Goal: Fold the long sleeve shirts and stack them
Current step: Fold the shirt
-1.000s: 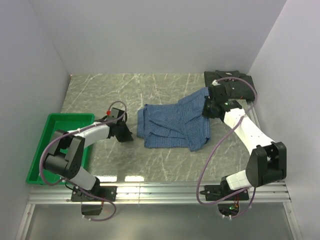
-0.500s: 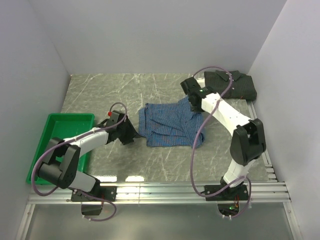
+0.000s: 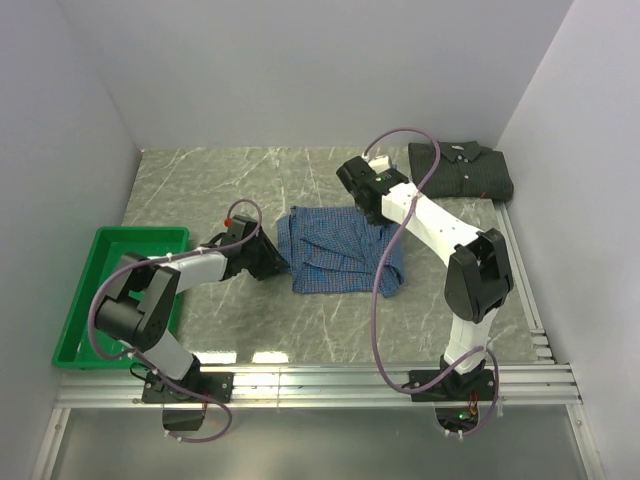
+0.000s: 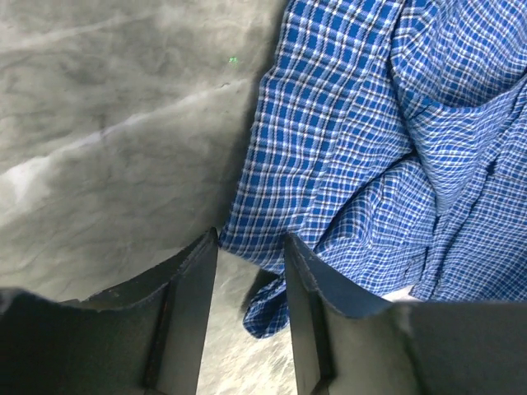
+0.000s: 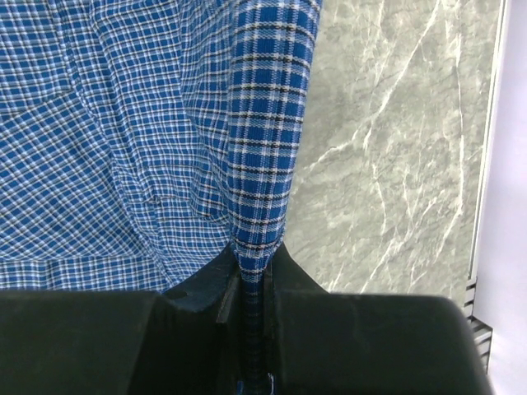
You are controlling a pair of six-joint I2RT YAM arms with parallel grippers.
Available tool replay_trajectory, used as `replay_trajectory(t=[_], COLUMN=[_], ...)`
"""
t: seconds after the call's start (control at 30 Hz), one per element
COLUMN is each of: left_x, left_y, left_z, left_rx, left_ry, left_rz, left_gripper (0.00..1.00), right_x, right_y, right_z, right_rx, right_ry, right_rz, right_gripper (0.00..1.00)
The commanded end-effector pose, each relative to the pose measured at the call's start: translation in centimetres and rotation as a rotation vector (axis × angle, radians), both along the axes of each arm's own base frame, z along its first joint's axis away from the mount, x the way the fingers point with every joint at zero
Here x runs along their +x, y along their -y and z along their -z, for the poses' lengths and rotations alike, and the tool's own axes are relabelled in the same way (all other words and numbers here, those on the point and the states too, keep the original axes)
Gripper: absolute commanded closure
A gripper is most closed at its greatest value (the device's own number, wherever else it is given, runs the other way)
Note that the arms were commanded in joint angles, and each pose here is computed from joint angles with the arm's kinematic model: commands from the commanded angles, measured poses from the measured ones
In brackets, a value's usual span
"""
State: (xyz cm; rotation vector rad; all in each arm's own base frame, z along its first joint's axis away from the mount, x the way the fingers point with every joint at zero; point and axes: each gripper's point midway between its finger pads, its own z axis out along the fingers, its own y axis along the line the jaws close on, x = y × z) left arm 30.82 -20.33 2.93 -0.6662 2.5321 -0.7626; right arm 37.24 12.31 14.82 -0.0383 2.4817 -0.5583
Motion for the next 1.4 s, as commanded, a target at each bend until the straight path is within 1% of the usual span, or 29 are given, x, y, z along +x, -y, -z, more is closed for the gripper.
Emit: replay_trajectory(t=[0.0, 0.1, 0.13, 0.2, 0.23, 0.27, 0.3, 0.33, 0.43, 0.53, 0.77, 1.07, 1.13, 1.37], left_x=[0.8, 0.5, 0.5, 0.2, 0.0, -0.1, -0.3, -0.4, -1.2, -2.4, -4.6, -5.3, -5.4, -5.8], left_y=[0.8, 0.7, 0.7, 0.7, 0.8, 1.0, 1.0, 1.0, 1.4, 2.0, 1.9, 1.6, 1.9, 2.0], left_z=[-0.2, 0.6, 0.8, 1.2, 1.3, 1.2, 1.3, 1.4, 1.6, 1.4, 1.4, 1.0, 0.8, 1.0], left_rx=[-0.039, -0.032, -0.034, -0.039, -0.042, -0.041, -0.036, -0.032, -0.032, -0.067, -0.082, -0.099, -0.118, -0.110], left_ry=[0.021, -0.002, -0.004, -0.017, -0.019, -0.015, -0.018, -0.021, -0.032, -0.035, -0.040, -0.027, -0.027, -0.032], left_rz=[-0.001, -0.007, -0.009, -0.008, -0.006, 0.000, 0.002, 0.005, 0.011, 0.017, -0.011, -0.036, -0.036, -0.034], left_gripper=[0.56, 0.61, 0.67, 0.73, 0.83, 0.87, 0.95, 0.99, 0.99, 1.00, 1.00, 0.99, 1.00, 1.00], right_x=[0.7, 0.6, 0.6, 0.8, 0.7, 0.5, 0.8, 0.8, 0.8, 0.6, 0.5, -1.2, -1.8, -2.2], right_y=[-0.6, -1.3, -1.6, -1.9, -2.4, -2.3, -2.5, -2.8, -3.4, -4.5, -8.8, -15.7, -16.9, -19.6], right_z=[-2.1, -1.9, -1.9, -2.0, -2.2, -2.2, -2.4, -2.6, -2.6, -2.2, -0.3, 2.6, 3.2, 4.5], right_rx=[0.006, 0.002, 0.005, 0.003, 0.004, -0.008, -0.019, -0.020, -0.042, -0.063, -0.070, -0.070, -0.055, -0.028], right_ry=[0.069, 0.063, 0.065, 0.067, 0.070, 0.063, 0.074, 0.082, 0.088, 0.081, 0.080, 0.048, 0.032, 0.018], right_rz=[0.017, 0.005, 0.001, 0.003, -0.001, 0.001, 0.007, 0.010, 0.024, 0.017, -0.050, -0.249, -0.285, -0.374], right_gripper=[1.00, 1.00, 1.00, 1.00, 1.00, 1.00, 1.00, 1.00, 1.00, 1.00, 1.00, 1.00, 1.00, 1.00])
